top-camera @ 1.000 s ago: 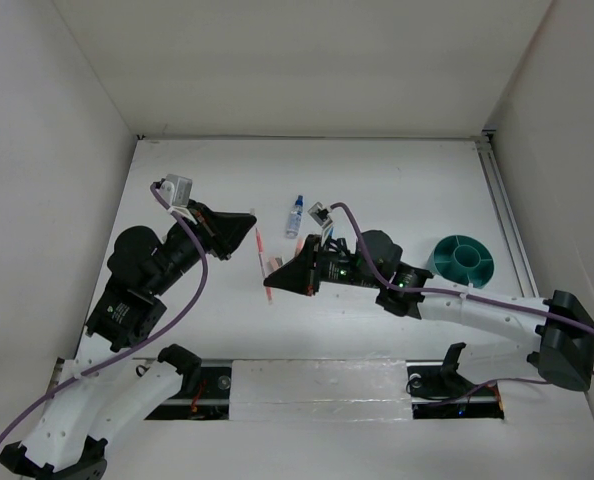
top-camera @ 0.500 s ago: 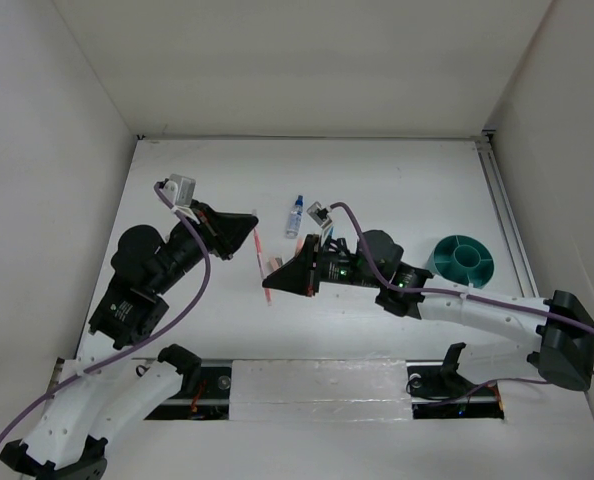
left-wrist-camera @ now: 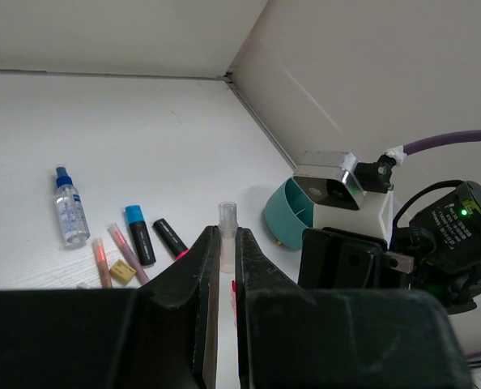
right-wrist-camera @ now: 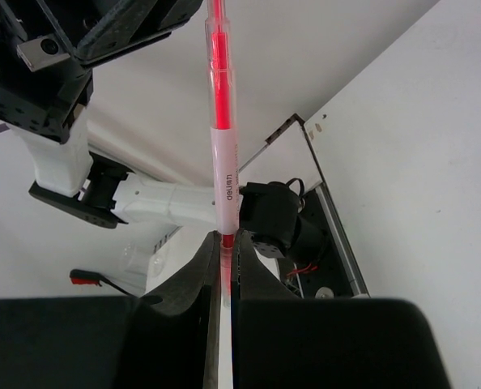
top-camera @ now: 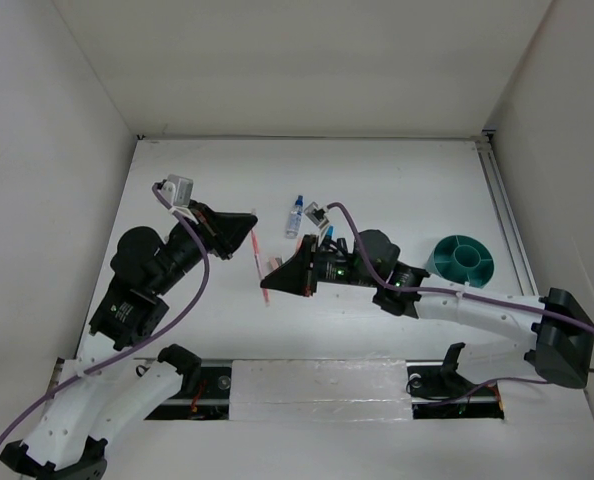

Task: Sort the stationery into containers
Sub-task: Close the pen cap on the pen.

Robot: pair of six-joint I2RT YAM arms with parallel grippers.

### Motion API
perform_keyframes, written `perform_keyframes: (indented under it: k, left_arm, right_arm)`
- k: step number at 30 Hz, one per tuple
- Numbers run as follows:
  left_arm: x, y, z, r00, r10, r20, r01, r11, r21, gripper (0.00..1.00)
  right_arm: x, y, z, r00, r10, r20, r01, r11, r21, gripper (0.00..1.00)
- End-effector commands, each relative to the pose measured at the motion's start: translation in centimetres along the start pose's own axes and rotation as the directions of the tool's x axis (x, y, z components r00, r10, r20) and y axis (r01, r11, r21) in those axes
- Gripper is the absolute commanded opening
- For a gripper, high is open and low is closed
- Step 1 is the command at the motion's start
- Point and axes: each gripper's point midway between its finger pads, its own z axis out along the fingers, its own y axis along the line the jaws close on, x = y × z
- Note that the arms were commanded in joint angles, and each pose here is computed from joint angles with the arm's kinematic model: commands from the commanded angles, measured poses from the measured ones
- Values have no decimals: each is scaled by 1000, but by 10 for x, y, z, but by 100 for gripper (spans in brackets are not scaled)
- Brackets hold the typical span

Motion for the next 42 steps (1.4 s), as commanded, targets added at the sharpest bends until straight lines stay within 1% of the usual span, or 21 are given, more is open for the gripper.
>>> perform_keyframes:
  k: [1, 8, 22, 32, 42]
  left_arm:
    - [-16, -7, -2, 998, 6, 70, -7, 1000, 20, 0]
    - [-16, -7, -2, 998, 6, 70, -7, 1000, 20, 0]
    - [-14, -7, 0, 998, 4, 57, -6, 1000, 24, 0]
    - [-10, -4, 1, 999, 3, 50, -4, 1000, 19, 0]
    - [-10, -4, 1, 999, 3, 50, -4, 1000, 19, 0]
  right_arm:
    - [-14, 28, 5, 999, -38, 36, 41, 995, -92, 0]
    - [-15, 27, 6, 998, -37, 42, 41, 995, -86, 0]
    - [-20, 16, 4, 997, -43, 71, 44, 999, -15, 0]
    - [-27, 26, 1, 995, -51, 89, 55, 998, -33, 0]
    - [-27, 26, 1, 994, -61, 91, 64, 997, -32, 0]
